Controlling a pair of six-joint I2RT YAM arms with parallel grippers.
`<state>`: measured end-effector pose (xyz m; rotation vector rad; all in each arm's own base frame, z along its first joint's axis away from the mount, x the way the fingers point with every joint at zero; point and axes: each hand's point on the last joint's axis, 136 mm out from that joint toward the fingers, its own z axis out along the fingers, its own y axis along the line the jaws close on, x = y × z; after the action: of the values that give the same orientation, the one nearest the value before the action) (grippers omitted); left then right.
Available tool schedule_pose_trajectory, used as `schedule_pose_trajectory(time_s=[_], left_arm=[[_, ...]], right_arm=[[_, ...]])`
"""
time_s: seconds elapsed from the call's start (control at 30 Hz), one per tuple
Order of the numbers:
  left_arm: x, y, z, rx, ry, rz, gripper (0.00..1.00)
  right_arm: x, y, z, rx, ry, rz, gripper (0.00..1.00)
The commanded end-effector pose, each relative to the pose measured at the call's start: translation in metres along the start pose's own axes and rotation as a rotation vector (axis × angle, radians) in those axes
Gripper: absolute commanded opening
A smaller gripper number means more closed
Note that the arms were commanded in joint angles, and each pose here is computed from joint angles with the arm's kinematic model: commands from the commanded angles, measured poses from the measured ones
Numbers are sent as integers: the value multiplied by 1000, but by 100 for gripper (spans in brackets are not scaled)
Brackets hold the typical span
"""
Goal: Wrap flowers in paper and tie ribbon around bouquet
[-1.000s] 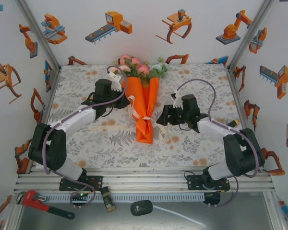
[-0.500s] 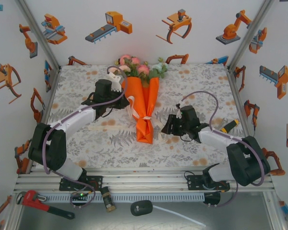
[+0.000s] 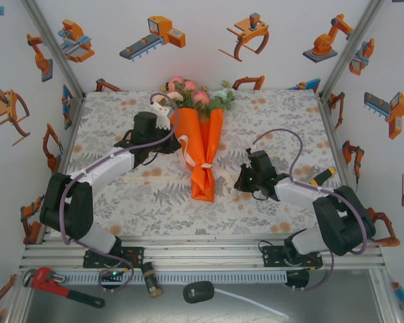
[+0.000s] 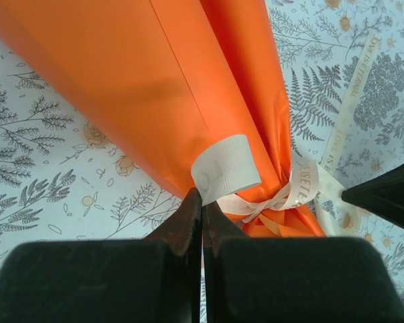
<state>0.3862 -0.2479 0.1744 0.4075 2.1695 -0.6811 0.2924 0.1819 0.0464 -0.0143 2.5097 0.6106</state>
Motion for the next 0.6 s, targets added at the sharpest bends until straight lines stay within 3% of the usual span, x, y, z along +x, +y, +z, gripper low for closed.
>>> schedule_pose_trajectory(time_s=[0.0,0.2,0.33,0.4,0.57], left_arm=[[-13,-7,-9,8,-38,29,5],[-25,-22,-24,66,-105,76,5],[-22,-32,-27,90,-125,131,5],[-17,-39,-28,102,-135,177,5],[-6,-72,-42,151,-221,391,2]], right_arm=[[-28,8,-15,27,-84,-87,0],[-111,54,-75,-9,-340,-300,0],[-150,100,-101,-148,-496,-392,0],[-154,116,-93,-206,-509,-388,0],[-141,159,-58,-349,-400,-364,0]])
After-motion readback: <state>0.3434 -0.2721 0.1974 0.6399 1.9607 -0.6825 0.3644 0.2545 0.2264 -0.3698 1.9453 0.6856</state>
